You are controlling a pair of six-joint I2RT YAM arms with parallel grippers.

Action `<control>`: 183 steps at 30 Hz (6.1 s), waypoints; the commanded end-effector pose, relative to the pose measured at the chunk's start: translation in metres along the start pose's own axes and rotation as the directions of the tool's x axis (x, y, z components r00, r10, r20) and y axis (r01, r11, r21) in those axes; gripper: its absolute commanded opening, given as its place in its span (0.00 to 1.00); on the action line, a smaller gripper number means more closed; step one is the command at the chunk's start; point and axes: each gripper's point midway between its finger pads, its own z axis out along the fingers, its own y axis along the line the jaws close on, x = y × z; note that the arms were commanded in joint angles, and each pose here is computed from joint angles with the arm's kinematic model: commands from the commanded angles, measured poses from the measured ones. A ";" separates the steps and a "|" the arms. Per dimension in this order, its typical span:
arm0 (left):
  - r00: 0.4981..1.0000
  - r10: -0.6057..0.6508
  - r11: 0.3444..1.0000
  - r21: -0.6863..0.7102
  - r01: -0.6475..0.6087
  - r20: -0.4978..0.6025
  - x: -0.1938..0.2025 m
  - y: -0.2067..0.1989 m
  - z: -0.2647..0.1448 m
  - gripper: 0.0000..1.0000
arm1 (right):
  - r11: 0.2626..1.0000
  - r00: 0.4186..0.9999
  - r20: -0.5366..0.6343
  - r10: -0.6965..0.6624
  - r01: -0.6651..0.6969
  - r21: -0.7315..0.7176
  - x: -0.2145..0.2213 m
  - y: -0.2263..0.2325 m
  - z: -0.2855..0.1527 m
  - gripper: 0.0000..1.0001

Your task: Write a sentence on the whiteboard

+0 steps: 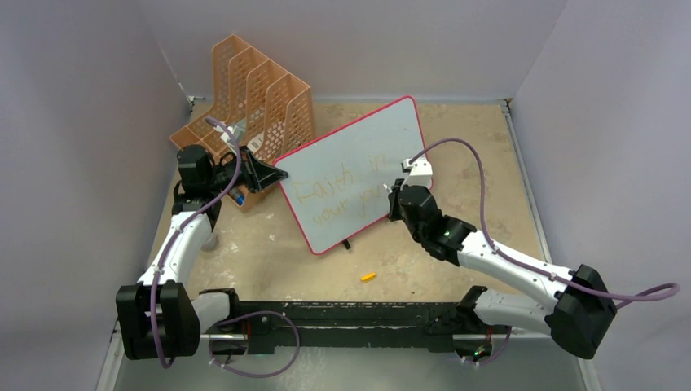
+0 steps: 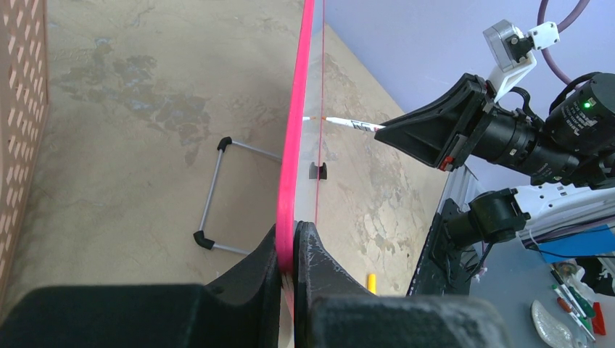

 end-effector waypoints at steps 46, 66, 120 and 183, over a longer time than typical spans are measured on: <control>0.990 0.136 0.990 -0.034 -0.135 0.036 -0.019 0.006 -0.001 0.00 | 0.997 0.993 -0.092 0.078 -0.079 -0.013 0.016 0.001 -0.003 0.00; 0.991 0.133 0.991 -0.031 -0.132 0.034 -0.019 0.006 -0.001 0.00 | 0.998 0.997 0.042 0.060 -0.060 0.003 -0.023 -0.001 0.000 0.00; 0.987 0.153 0.987 -0.055 -0.151 0.042 -0.025 0.009 -0.001 0.00 | 0.998 0.995 0.084 0.057 -0.056 -0.004 -0.047 -0.011 -0.006 0.00; 0.984 0.171 0.982 -0.092 -0.167 0.041 -0.037 0.022 -0.015 0.00 | 0.998 0.996 0.092 0.004 0.002 -0.057 -0.033 -0.006 0.015 0.00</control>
